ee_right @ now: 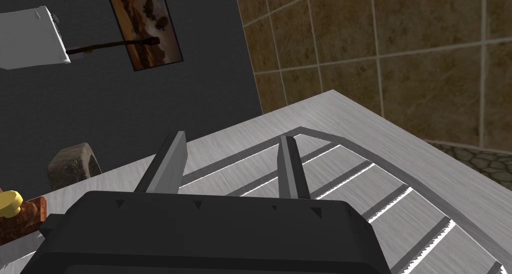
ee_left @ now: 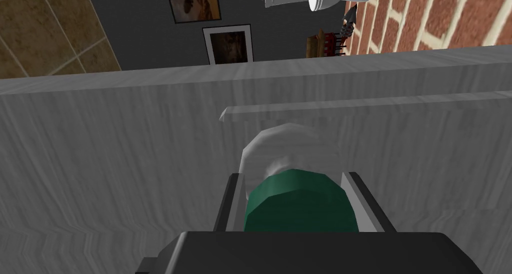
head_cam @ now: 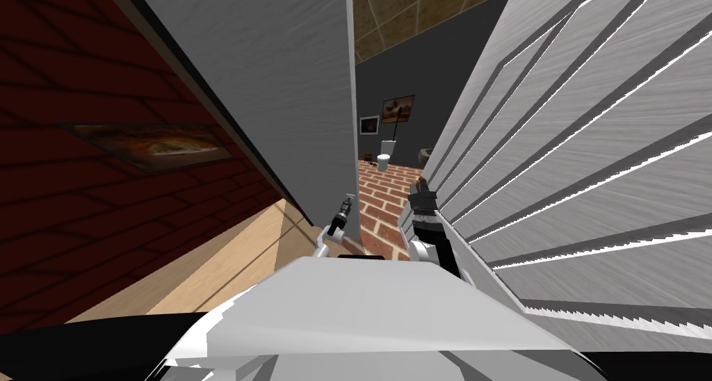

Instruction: Push the door open

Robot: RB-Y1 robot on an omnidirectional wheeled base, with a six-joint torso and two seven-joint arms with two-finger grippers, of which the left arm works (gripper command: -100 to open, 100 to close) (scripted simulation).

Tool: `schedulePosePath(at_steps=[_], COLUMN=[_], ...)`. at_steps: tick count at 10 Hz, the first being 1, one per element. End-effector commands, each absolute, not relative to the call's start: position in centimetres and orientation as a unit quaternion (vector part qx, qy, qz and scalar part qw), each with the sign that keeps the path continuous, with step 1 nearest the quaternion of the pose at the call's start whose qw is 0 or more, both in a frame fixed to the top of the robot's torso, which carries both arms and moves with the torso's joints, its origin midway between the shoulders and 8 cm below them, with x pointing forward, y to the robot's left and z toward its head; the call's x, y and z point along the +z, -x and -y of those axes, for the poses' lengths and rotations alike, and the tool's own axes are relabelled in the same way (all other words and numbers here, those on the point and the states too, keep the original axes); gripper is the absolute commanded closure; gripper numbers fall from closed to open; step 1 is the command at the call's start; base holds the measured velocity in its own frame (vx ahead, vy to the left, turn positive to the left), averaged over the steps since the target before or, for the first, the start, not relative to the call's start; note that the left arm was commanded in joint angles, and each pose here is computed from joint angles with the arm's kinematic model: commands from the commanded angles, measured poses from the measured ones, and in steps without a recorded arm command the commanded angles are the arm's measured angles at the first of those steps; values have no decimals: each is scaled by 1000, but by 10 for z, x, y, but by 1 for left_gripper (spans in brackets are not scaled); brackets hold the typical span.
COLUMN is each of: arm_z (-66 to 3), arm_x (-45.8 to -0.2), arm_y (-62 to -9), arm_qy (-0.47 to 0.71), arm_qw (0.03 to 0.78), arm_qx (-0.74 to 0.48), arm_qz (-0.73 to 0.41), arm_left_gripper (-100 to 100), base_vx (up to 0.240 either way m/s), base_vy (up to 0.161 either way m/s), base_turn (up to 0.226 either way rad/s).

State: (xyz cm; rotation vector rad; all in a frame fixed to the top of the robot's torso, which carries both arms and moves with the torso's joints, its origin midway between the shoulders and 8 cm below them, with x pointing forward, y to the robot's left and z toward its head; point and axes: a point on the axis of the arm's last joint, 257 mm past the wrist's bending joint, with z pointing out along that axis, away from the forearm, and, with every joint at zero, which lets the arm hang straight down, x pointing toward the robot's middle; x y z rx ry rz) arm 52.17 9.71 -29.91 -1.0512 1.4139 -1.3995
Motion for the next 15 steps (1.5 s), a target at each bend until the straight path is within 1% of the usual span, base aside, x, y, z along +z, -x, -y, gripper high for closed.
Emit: schedulePosePath(at_steps=[1,13,15], arm_z=[-112,-145,-149], arm_x=[-293,-294,-295], arm_y=[-530,-548,-550], arm_qy=[424,457,464], arm_qw=[445,469,472], arm_qx=[-557,-533,-529], arm_qz=[-559,-536,-531], arm_left_gripper=[100,100,100], base_vx=[77,92,130], base_vy=[-78,-88,-134], base_turn=[52,60,70])
